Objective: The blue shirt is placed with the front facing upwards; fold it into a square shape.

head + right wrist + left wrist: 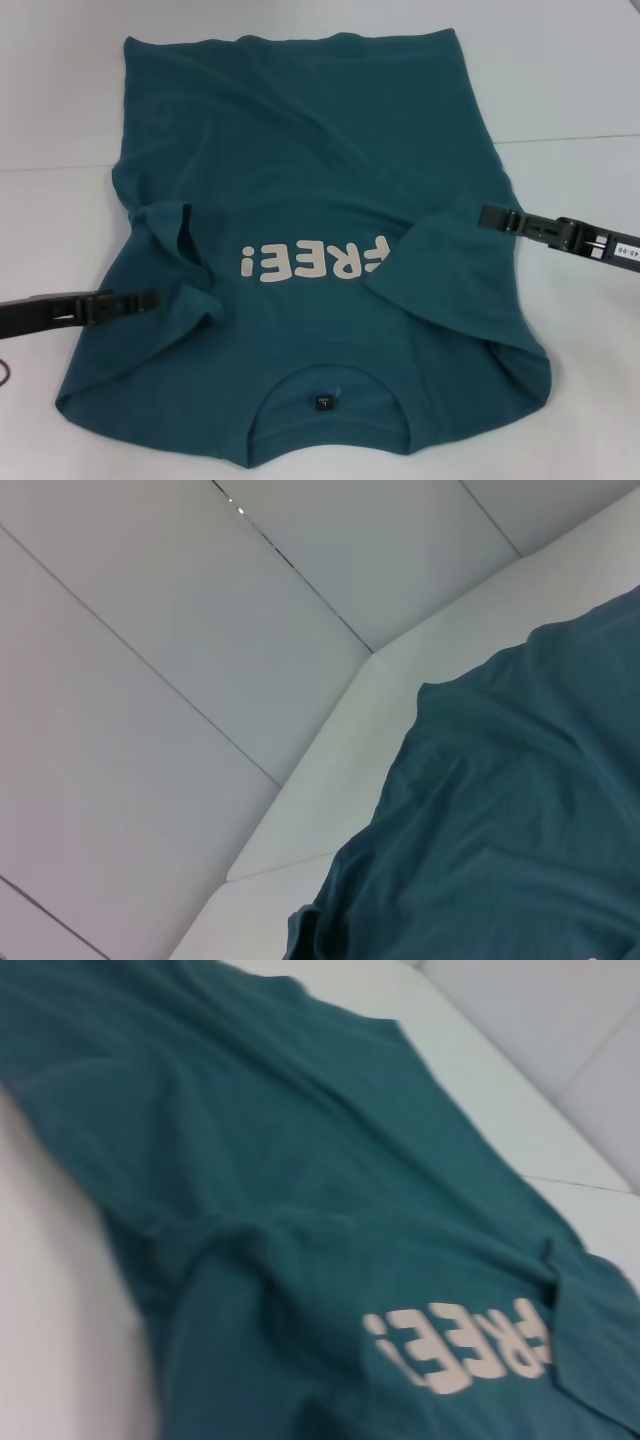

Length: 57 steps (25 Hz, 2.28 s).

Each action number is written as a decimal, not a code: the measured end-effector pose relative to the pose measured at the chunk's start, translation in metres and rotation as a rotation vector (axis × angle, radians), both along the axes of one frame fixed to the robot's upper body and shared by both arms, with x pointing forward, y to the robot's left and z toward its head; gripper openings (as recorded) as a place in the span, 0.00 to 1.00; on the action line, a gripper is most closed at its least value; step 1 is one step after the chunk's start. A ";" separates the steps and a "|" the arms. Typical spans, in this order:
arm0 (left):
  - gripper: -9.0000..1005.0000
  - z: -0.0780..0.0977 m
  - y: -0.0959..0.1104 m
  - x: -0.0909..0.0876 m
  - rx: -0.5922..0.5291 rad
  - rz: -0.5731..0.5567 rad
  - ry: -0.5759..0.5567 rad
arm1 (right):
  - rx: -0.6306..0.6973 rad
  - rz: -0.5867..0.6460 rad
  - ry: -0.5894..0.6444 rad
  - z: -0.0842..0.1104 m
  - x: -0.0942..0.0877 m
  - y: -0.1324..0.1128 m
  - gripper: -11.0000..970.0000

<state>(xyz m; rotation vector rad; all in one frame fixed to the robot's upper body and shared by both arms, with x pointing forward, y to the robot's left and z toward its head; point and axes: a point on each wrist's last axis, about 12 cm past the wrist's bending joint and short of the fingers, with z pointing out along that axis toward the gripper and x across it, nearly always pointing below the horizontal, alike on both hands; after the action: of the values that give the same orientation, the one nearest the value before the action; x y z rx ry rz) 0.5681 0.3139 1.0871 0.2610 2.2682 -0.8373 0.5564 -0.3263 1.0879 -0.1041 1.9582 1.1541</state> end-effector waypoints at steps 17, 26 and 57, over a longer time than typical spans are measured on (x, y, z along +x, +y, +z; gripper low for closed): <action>0.87 -0.014 0.011 0.005 0.147 0.076 0.033 | 0.036 -0.024 0.021 0.005 0.005 -0.001 0.95; 0.87 -0.018 0.009 0.003 0.170 0.062 0.051 | 0.035 -0.024 0.020 0.005 0.005 -0.001 0.95; 0.87 0.004 -0.006 0.002 0.136 -0.115 0.074 | 0.022 -0.040 0.020 0.006 0.007 -0.005 0.95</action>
<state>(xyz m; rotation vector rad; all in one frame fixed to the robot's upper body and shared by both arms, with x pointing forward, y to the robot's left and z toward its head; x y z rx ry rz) 0.5701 0.3082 1.0912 0.4322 2.4015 -0.7625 0.5636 -0.3313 1.0934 -0.0415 1.9559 1.1544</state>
